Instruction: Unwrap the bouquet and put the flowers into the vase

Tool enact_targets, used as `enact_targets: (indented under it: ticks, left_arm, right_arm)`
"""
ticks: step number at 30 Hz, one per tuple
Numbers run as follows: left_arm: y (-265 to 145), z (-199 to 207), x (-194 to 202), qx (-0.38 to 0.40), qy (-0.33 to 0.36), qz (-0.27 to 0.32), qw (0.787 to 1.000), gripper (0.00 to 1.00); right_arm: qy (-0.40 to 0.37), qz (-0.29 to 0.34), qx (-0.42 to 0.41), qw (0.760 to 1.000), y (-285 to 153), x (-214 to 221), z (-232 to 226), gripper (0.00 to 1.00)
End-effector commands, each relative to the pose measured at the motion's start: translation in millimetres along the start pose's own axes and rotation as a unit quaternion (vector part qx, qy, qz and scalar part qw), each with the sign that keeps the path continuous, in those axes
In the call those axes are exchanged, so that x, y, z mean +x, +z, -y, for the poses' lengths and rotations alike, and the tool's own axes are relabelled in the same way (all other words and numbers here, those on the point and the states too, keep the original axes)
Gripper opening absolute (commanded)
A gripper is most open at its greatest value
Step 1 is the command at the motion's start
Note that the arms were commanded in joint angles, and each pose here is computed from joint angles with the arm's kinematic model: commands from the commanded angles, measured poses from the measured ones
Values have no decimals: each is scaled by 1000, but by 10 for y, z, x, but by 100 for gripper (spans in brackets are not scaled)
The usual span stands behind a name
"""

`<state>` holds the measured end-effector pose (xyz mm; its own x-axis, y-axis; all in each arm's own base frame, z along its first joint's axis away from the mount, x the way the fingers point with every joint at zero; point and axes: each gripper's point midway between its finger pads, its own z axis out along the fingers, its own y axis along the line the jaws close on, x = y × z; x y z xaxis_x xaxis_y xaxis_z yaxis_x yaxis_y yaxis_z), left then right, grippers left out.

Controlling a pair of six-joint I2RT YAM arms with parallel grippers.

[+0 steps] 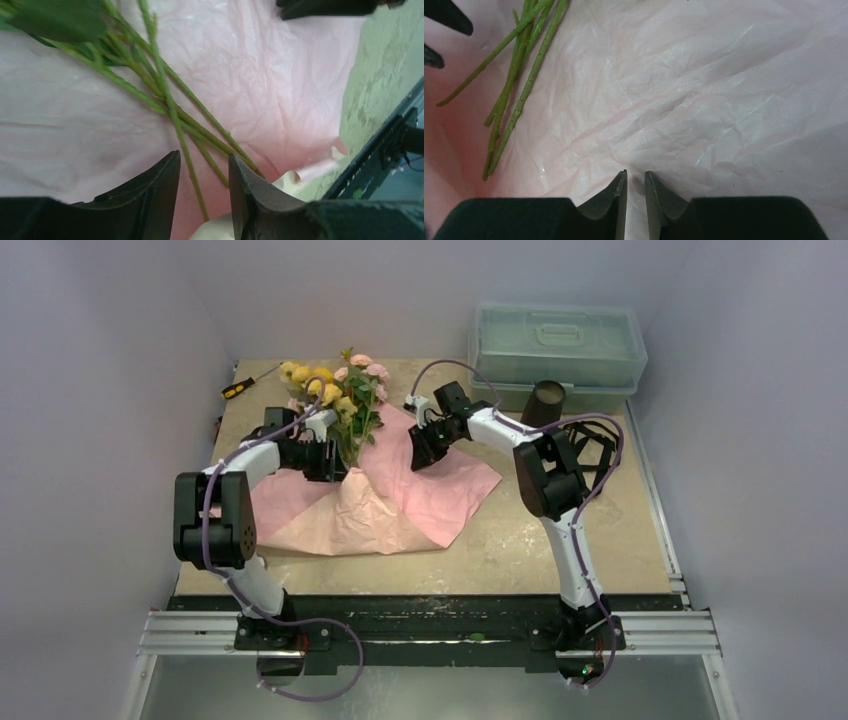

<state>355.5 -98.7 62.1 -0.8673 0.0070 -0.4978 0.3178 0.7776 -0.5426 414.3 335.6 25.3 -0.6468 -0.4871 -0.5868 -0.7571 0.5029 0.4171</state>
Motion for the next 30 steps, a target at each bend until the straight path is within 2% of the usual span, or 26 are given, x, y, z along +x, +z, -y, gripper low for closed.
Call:
enact_targets:
  ticks: [1,5,9,11,13,18,23,28,30]
  left_arm:
    - [-230,512,231,69,93,-39,993,38]
    - [-414,743,504,94,159,-81,980,37]
    - [-544,773,752,86,216,-117,966,37]
    - [-579,758,879,81,244,-141,956,38]
    - [-603,732,892,70,269,-140,950,43]
    - [-607,667,1152,54,376,-199,903,58]
    - [-486,601,1271,26,448,-211,868,70]
    - [-332,509,1414,-9,511,-230,828,74]
    - [-286,480,1409,-21,519,-226,824,75]
  right_arm:
    - [8,-42,40,998,40,262,304,24]
    - [4,-46,45,998,39,257,334,26]
    - [1,-45,46,998,31,230,342,27]
    - [0,-46,48,998,34,227,352,27]
    - [-2,-47,50,998,23,217,361,28]
    - [-10,-50,56,997,-17,190,366,32]
    - [-20,-50,61,997,-115,126,354,36]
    - [-21,-48,71,996,-329,52,369,43]
    - [-14,-44,82,996,-484,25,426,47]
